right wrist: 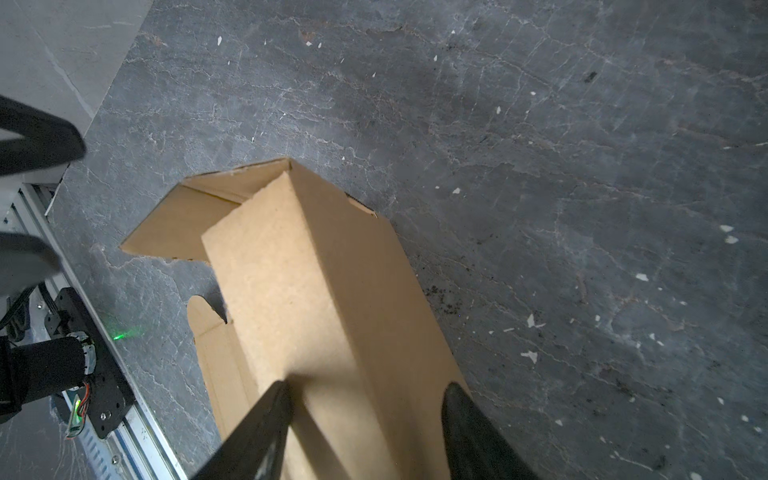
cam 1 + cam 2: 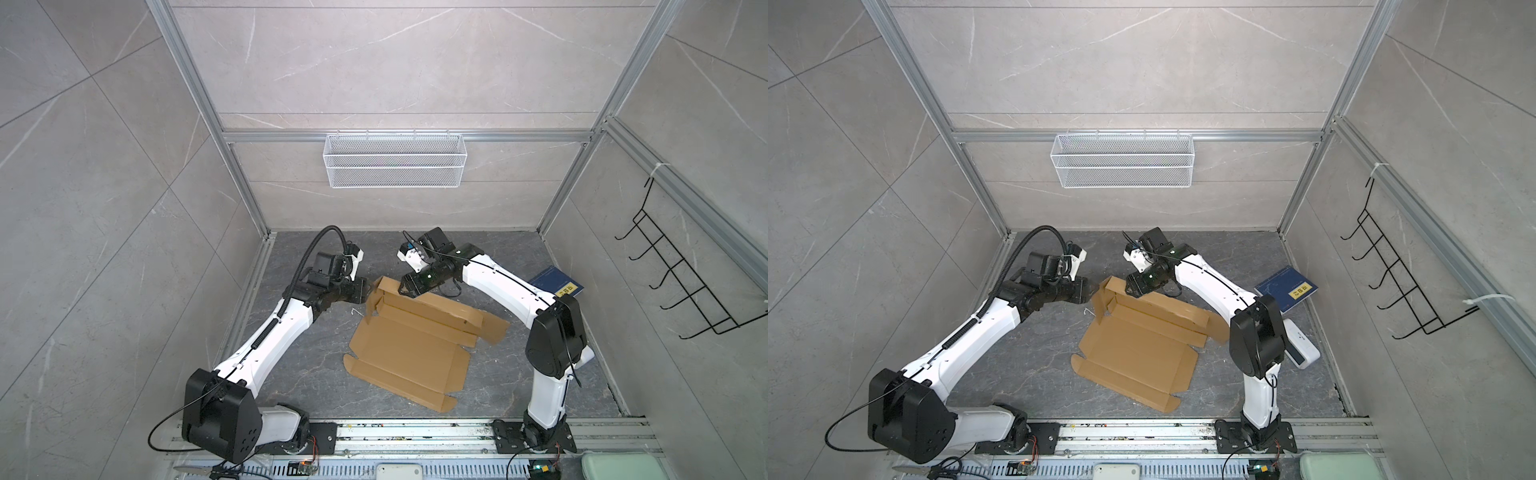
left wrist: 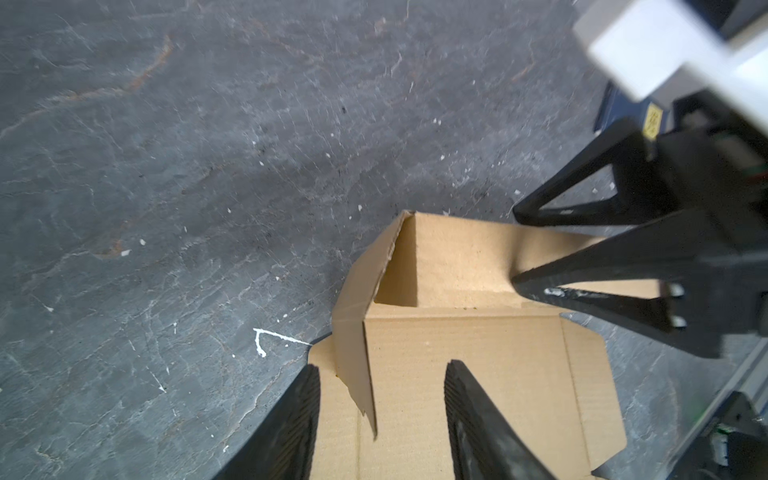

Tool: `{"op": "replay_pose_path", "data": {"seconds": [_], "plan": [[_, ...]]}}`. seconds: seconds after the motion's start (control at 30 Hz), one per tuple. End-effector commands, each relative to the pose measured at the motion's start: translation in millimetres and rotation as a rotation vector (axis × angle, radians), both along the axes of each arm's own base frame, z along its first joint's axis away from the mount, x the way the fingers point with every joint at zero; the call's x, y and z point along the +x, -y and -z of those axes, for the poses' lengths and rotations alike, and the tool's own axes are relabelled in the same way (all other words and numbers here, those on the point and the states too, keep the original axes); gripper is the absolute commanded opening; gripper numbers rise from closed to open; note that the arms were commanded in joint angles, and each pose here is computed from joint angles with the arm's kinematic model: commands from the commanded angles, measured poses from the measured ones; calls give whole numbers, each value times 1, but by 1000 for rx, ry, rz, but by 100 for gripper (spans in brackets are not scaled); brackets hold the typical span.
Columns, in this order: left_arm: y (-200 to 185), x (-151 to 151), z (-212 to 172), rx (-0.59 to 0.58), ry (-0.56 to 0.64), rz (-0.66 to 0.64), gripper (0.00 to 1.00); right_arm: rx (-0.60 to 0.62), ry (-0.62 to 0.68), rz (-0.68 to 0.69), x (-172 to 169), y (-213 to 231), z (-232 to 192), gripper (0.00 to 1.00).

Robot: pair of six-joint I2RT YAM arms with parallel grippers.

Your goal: Fold the paper box

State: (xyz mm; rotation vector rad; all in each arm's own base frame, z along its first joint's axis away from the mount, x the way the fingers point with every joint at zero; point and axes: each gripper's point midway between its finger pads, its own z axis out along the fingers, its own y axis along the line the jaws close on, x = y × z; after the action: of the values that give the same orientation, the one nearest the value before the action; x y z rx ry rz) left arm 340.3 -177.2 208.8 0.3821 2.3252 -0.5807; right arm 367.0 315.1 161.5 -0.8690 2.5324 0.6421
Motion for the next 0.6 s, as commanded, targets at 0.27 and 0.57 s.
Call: {"op": "replay_pose_path", "data": {"seconds": [0.27, 0.57], "plan": [[-55, 32, 23, -148, 9, -159, 52, -117, -73, -9, -7, 12, 37, 59], [-23, 32, 73, -71, -2, -72, 56, -119, -75, -15, -6, 11, 36, 58]]}}
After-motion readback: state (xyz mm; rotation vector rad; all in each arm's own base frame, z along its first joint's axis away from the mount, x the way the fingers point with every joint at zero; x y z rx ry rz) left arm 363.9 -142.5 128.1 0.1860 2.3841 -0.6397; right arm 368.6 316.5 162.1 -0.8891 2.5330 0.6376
